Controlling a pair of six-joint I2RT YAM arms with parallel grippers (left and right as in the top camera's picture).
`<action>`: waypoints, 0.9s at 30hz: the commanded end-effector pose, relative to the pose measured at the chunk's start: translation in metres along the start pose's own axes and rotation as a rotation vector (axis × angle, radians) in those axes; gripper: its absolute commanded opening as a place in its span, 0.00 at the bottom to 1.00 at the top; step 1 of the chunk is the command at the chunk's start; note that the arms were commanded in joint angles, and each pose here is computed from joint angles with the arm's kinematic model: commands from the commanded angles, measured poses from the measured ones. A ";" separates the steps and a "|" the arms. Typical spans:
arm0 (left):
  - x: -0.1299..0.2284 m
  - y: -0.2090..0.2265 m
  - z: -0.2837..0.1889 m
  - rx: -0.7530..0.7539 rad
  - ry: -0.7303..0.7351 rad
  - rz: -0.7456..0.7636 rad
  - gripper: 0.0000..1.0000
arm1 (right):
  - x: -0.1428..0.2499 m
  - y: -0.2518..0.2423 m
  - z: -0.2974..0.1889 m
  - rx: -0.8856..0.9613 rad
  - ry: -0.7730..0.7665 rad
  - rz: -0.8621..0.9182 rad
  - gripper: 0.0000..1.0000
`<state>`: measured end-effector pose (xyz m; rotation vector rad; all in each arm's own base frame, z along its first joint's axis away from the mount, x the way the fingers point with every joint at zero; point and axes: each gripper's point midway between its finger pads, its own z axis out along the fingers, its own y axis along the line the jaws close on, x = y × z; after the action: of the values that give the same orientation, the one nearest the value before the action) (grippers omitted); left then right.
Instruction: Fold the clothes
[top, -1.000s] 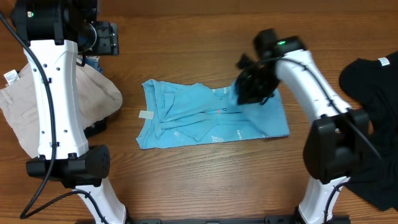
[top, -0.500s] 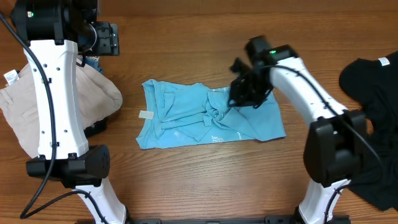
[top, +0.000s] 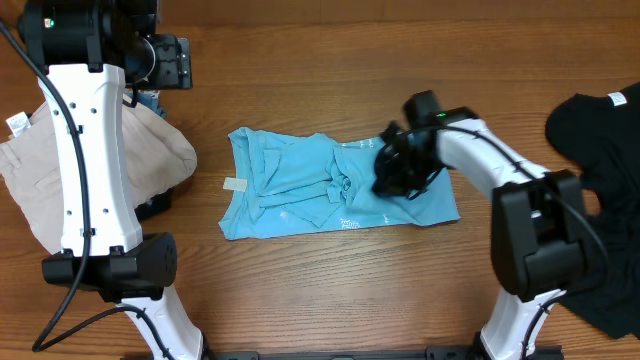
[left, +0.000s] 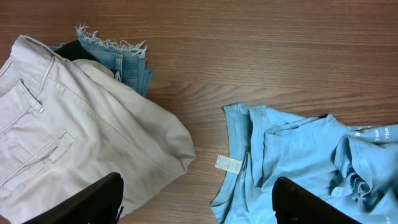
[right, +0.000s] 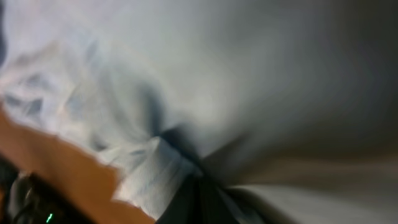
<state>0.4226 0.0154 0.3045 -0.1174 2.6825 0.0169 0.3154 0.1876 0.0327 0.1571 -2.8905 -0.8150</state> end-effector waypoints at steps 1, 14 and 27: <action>-0.004 0.000 -0.011 0.011 -0.034 -0.034 0.79 | 0.042 0.060 0.015 -0.110 0.126 -0.142 0.04; -0.004 -0.001 -0.011 0.014 -0.033 -0.043 0.84 | -0.038 0.041 -0.038 -0.020 -0.239 -0.136 0.10; -0.005 -0.002 -0.010 0.020 -0.038 -0.038 0.91 | -0.054 0.036 0.004 0.118 -0.261 -0.133 0.41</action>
<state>0.4227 0.0142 0.3045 -0.1490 2.6810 -0.0002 0.3562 0.2286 0.0454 0.3357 -3.1617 -0.7901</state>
